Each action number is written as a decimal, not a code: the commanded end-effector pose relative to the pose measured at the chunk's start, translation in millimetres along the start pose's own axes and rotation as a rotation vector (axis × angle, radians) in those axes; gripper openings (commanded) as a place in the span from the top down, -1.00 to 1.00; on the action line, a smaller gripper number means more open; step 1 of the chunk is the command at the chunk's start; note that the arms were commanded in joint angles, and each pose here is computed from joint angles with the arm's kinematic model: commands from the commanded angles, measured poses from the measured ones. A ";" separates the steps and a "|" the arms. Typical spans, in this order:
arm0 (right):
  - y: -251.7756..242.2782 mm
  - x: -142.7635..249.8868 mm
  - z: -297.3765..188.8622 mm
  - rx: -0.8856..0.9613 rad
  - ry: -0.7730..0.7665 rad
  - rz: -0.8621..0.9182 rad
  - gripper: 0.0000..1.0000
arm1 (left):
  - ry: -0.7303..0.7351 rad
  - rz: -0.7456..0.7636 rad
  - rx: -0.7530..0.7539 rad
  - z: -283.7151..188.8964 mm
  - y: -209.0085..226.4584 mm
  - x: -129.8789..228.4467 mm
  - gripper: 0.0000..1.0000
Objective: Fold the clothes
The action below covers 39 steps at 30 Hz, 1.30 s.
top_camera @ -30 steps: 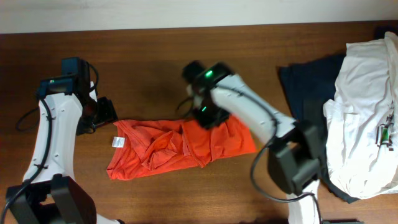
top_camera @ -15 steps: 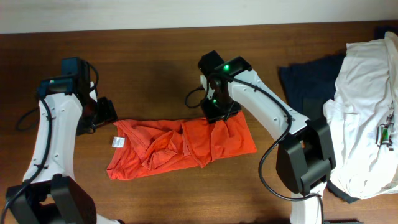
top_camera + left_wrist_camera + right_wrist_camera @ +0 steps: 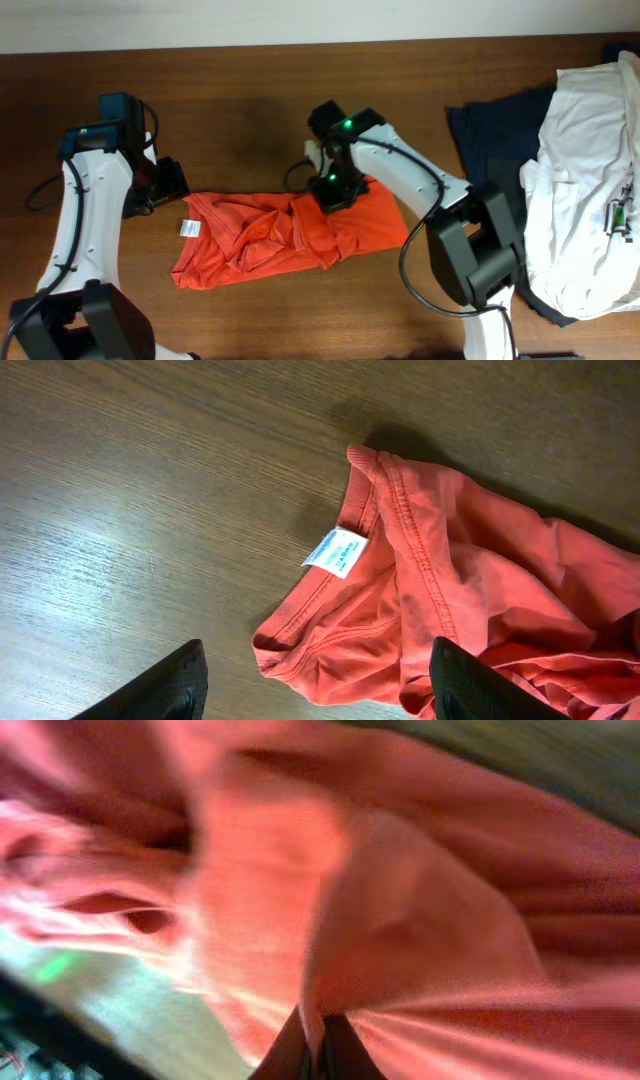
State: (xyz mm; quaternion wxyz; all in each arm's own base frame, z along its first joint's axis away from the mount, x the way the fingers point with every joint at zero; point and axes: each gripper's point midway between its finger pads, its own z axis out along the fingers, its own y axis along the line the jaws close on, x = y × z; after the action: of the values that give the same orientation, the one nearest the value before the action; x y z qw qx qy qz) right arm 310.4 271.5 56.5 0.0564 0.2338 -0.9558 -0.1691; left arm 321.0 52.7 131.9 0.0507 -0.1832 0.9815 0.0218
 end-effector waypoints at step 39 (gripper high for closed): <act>-77.8 33.3 -105.4 0.179 -0.098 0.192 -0.04 | 0.077 0.452 0.377 124.6 -50.4 88.1 0.39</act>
State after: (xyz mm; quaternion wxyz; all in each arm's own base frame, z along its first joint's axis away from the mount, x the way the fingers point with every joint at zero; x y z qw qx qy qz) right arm 332.8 160.6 127.4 0.0076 0.1399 -0.9860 -0.0908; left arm 276.5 -11.1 1.5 0.0518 0.0488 0.9877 -0.1390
